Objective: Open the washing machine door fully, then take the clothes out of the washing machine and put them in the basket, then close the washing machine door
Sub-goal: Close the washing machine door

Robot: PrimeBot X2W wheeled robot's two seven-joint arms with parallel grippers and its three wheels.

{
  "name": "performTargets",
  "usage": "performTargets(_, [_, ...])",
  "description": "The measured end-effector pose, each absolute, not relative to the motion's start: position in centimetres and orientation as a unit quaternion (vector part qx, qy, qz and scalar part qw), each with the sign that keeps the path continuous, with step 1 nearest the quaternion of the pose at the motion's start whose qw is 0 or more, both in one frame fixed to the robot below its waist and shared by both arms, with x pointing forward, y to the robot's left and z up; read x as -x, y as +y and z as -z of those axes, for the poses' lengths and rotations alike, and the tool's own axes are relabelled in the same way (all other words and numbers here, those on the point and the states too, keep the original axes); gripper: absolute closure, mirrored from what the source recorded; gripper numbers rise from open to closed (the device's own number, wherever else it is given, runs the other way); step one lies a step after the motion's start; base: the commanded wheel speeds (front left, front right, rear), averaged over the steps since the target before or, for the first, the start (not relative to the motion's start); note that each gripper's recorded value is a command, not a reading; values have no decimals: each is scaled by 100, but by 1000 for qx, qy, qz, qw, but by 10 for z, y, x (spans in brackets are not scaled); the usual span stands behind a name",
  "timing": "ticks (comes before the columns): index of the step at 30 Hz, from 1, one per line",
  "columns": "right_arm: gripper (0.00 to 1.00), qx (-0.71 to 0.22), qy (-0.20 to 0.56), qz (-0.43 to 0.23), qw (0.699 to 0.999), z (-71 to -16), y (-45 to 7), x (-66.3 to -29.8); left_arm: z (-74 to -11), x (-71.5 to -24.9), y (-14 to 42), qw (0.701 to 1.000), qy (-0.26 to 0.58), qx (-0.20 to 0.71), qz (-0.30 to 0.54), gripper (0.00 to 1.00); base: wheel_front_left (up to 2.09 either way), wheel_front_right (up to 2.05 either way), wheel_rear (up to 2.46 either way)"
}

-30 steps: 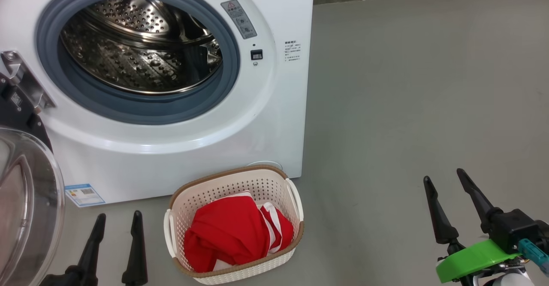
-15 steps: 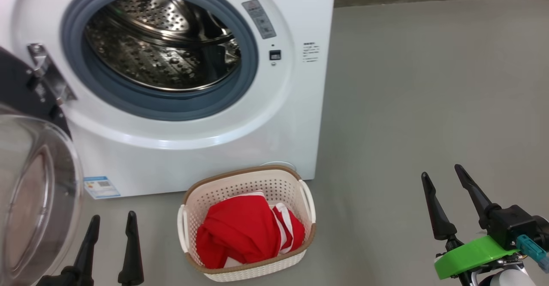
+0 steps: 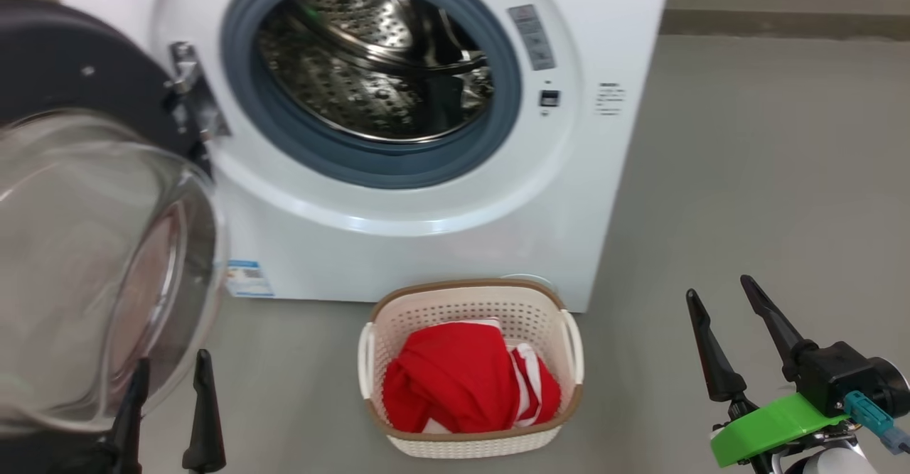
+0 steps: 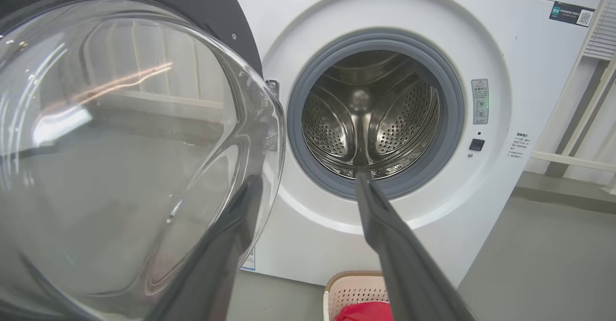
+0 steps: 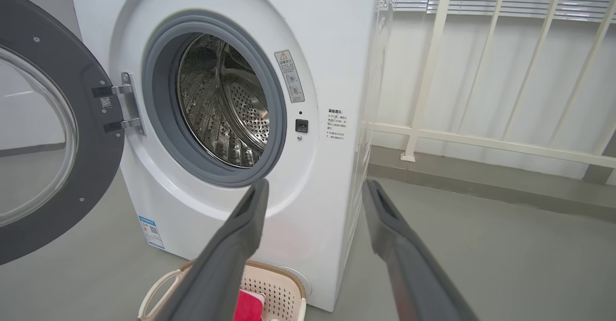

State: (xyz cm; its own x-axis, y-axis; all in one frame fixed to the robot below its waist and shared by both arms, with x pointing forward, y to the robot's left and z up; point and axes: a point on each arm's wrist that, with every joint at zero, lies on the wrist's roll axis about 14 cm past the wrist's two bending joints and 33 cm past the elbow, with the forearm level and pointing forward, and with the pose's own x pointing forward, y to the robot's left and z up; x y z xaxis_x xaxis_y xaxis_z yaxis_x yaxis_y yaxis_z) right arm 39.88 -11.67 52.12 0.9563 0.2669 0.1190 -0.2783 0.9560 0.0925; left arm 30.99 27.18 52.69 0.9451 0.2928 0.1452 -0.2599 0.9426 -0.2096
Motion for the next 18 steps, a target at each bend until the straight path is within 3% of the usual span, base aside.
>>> performTargets(18, [0,-65,-55,-262,961,-530,-21,-408,-531,-237,329,958,-106,76,-255,0,0,0,0])
